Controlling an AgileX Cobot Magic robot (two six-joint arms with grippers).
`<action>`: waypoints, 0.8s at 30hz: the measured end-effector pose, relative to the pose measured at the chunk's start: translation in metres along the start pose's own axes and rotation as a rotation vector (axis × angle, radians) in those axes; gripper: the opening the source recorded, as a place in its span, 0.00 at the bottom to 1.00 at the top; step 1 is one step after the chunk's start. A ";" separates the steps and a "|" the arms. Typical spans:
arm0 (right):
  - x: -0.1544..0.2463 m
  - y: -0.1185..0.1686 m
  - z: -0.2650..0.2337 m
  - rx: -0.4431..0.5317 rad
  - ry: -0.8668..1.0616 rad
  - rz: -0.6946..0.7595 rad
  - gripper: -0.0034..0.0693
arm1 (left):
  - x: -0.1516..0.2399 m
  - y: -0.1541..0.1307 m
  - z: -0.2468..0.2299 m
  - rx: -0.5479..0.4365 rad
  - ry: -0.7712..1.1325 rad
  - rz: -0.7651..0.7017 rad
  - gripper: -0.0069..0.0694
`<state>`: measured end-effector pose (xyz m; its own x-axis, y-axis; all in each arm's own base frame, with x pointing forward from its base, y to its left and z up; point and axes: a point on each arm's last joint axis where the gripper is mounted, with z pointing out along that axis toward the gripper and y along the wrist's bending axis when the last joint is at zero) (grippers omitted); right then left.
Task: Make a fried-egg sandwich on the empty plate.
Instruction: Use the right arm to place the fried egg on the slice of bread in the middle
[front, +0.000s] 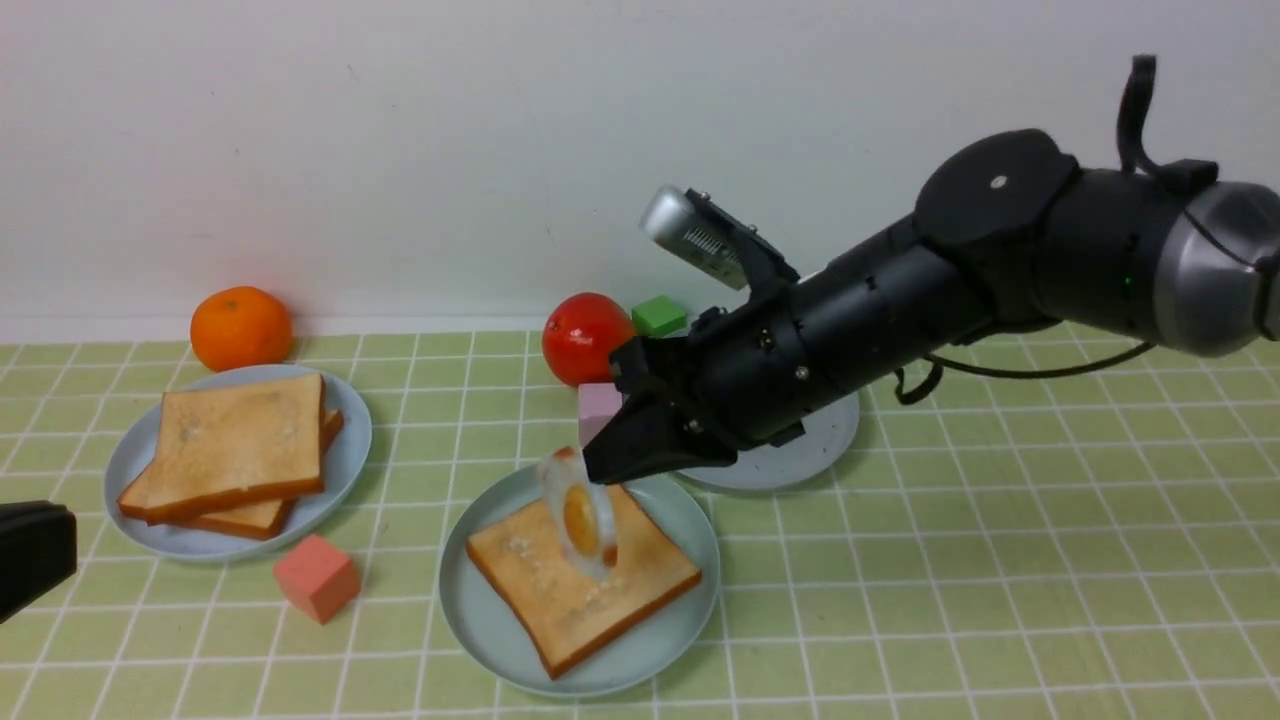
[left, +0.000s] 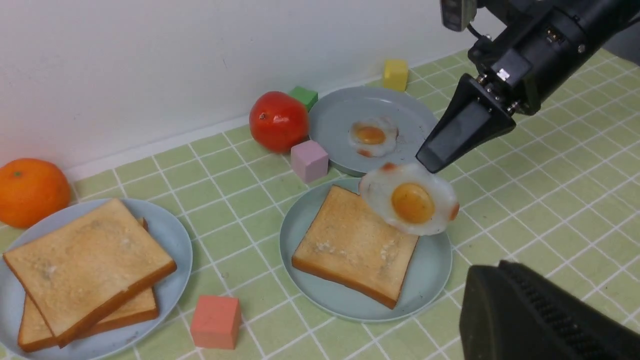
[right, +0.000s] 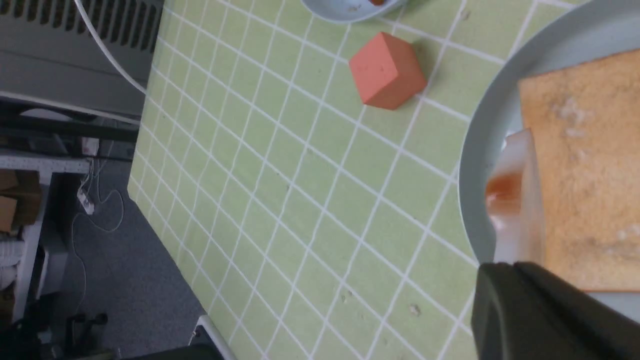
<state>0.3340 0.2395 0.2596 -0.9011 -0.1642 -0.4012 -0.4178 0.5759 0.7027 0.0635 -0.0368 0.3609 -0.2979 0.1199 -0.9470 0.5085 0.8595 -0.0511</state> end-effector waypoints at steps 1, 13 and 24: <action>0.000 0.000 0.002 0.002 -0.006 0.006 0.05 | 0.000 0.000 0.000 -0.001 0.000 0.001 0.10; 0.002 -0.023 0.037 -0.040 0.004 0.102 0.05 | 0.000 0.000 0.000 -0.003 -0.001 0.003 0.10; 0.001 -0.053 0.054 0.020 -0.020 0.184 0.06 | 0.000 0.000 0.000 -0.003 0.000 0.003 0.10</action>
<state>0.3609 0.2523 0.1904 -0.9596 -0.0389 -0.2787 -0.2436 0.6107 0.7534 0.0637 -0.0365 0.3609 -0.2965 0.1230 -0.9471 0.5070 0.8607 -0.0470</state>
